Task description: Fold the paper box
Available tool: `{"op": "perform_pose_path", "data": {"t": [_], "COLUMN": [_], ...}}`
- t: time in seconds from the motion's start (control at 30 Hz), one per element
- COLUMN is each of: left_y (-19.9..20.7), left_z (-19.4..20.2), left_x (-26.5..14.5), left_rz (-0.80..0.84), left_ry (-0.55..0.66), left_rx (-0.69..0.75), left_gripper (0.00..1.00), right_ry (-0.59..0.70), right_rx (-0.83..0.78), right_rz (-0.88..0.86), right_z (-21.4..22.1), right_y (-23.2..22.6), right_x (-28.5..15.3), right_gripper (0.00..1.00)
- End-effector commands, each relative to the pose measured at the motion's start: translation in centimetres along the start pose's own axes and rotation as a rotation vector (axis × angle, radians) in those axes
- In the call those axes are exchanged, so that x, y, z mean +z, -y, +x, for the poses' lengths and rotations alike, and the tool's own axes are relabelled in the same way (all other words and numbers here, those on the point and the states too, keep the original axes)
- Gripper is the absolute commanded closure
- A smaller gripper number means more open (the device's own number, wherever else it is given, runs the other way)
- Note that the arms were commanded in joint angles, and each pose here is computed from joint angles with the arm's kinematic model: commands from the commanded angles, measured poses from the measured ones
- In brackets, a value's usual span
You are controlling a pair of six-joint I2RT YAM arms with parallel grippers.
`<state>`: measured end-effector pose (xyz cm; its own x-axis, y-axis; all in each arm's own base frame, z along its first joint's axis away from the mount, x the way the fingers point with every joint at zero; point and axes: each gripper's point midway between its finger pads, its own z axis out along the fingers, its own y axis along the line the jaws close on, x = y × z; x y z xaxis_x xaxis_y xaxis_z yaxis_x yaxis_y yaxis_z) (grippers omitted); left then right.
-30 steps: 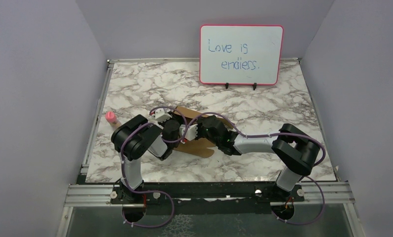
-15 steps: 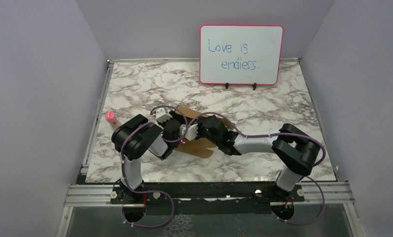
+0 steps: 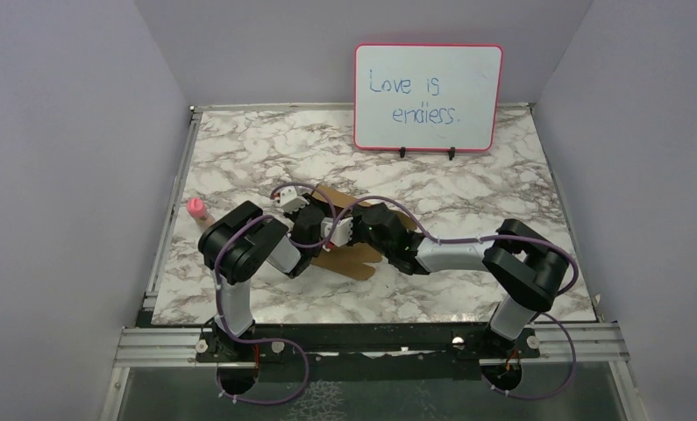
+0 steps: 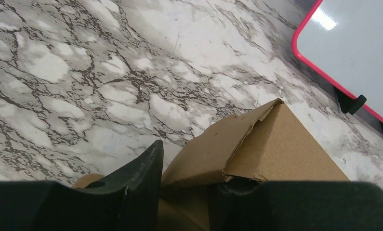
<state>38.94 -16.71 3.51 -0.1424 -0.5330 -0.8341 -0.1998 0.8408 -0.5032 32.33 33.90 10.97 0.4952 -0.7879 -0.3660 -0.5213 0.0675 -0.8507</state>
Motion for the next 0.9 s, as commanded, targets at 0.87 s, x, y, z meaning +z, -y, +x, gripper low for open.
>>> {"op": "perform_pose_path", "data": {"t": [0.87], "left_y": [-2.8], "left_z": [-0.5], "left_x": [-3.3], "left_rz": [-0.052], "left_ry": [-0.132], "left_rx": [0.131], "left_gripper": [0.29], "right_ry": [0.008], "right_rx": [-0.022], "right_rz": [-0.146], "right_z": [0.0], "right_y": [-4.9], "right_x": [-0.8], "right_gripper": [0.99]}}
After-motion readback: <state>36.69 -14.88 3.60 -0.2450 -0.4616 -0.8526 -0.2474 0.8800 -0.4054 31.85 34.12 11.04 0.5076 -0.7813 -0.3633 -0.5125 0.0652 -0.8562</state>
